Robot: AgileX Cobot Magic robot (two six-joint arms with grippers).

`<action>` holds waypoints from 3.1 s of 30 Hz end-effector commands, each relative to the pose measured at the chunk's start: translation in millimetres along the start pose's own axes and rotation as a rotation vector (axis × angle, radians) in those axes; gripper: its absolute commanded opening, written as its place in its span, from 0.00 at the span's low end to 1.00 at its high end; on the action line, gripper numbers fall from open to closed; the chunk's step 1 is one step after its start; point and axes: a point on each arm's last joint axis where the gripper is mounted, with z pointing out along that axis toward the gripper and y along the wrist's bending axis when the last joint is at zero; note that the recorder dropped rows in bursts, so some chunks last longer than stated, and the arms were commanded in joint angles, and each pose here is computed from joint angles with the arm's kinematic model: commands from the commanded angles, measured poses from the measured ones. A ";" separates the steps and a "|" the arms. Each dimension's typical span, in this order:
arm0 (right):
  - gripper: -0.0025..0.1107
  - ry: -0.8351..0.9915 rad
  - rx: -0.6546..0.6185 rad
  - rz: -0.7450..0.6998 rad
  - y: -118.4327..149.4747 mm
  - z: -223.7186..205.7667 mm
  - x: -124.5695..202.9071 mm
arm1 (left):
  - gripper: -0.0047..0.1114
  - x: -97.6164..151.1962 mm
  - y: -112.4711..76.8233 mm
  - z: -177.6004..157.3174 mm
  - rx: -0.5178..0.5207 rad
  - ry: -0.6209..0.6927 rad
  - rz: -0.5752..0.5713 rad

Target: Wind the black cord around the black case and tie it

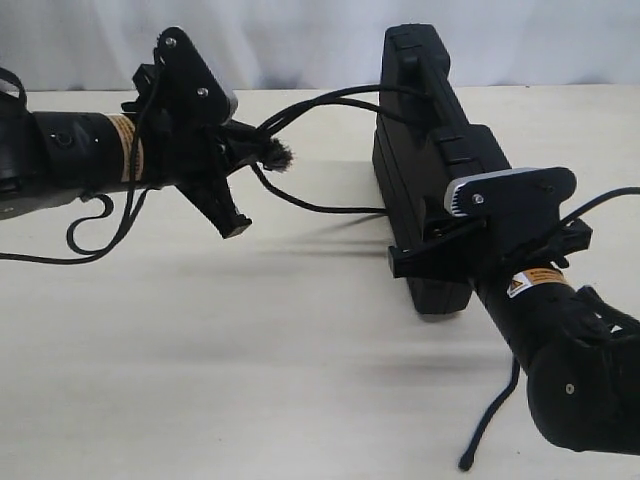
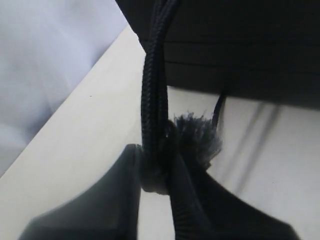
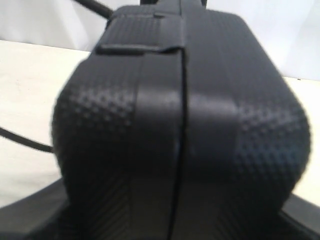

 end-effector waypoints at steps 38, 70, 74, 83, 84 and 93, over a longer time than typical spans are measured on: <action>0.06 0.043 -0.337 -0.570 28.3 -1.1 15.2 | 0.04 22.7 -5.8 46.8 0.093 0.066 0.046; 0.66 0.088 -0.311 -0.468 40.8 -20.2 13.9 | 0.04 4.4 -0.1 50.1 0.076 -0.077 -0.023; 0.66 0.101 -0.352 -0.407 38.2 -31.5 -0.3 | 0.04 4.4 -0.1 50.1 0.076 -0.077 -0.023; 0.66 0.108 -0.439 -0.248 22.2 -68.1 -37.6 | 0.04 4.6 0.0 50.1 0.076 -0.075 -0.012; 0.66 0.089 -0.434 -0.218 18.9 -71.5 -43.1 | 0.04 5.0 0.1 50.2 0.074 -0.070 -0.008; 0.48 0.010 -0.375 -0.142 -9.1 -85.1 -102.7 | 0.04 6.7 0.2 50.3 0.072 -0.052 0.009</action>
